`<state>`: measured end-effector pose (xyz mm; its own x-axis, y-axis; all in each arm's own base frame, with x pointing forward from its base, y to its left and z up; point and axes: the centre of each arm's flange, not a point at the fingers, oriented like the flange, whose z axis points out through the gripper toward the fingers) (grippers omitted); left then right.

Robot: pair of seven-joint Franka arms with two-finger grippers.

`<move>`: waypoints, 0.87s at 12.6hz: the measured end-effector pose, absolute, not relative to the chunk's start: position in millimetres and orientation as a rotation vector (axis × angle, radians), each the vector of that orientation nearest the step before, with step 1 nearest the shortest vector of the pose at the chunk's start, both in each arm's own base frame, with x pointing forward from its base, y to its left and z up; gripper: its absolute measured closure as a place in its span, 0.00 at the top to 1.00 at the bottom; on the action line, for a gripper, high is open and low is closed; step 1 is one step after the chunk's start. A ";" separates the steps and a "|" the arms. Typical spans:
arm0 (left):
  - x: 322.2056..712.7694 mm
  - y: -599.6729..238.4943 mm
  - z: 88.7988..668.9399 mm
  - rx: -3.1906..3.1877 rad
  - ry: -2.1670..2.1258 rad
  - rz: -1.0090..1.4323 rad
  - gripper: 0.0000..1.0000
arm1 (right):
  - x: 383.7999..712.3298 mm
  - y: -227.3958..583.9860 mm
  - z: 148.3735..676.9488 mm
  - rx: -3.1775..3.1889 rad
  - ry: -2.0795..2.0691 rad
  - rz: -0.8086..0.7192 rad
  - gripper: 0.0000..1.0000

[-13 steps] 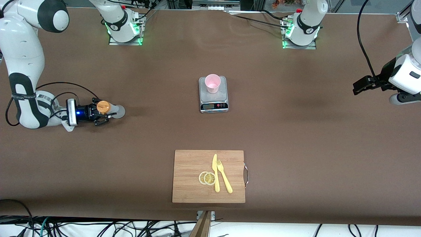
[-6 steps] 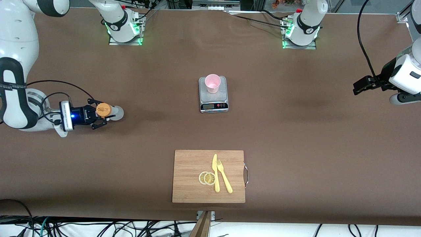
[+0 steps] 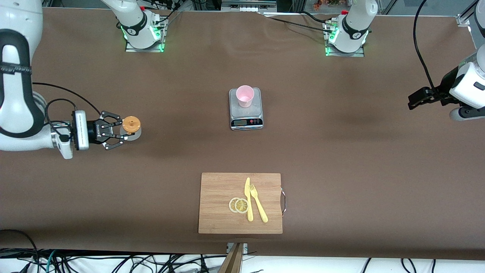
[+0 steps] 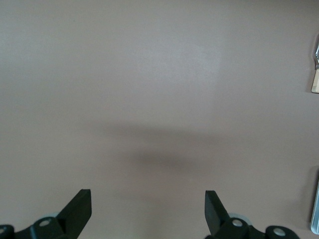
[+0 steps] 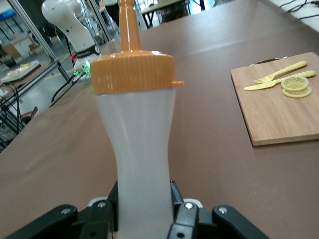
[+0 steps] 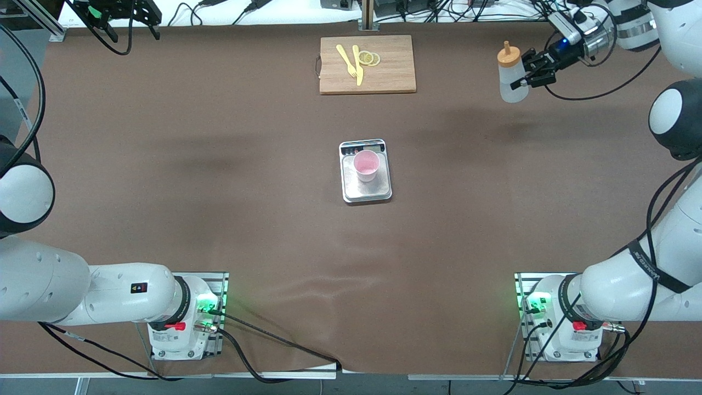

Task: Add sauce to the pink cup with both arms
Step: 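Lift the sauce bottle with the right gripper toward the scale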

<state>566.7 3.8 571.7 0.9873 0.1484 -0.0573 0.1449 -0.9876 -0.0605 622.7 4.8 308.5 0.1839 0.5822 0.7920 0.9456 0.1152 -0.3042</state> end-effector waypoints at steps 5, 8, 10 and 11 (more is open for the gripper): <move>566.7 5.8 571.7 -3.076 -0.227 0.095 1.00 | 621.3 83.6 327.9 -1.587 -1.566 -0.429 0.38; 566.7 7.5 571.5 -3.076 -0.230 0.096 1.00 | 614.2 120.7 321.2 -1.566 -1.649 -0.362 0.38; 566.6 7.8 571.2 -3.076 -0.230 0.097 1.00 | 609.4 140.6 317.0 -1.563 -1.681 -0.329 0.38; 566.6 8.1 571.1 -3.076 -0.231 0.097 1.00 | 605.9 148.0 313.1 -1.581 -1.693 -0.307 0.38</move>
<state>566.6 8.1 571.1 0.9868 0.1509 -0.0586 0.1474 -0.9872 -0.0603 605.9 148.0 313.1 0.0817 0.7355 0.6726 0.9246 0.1960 -0.3266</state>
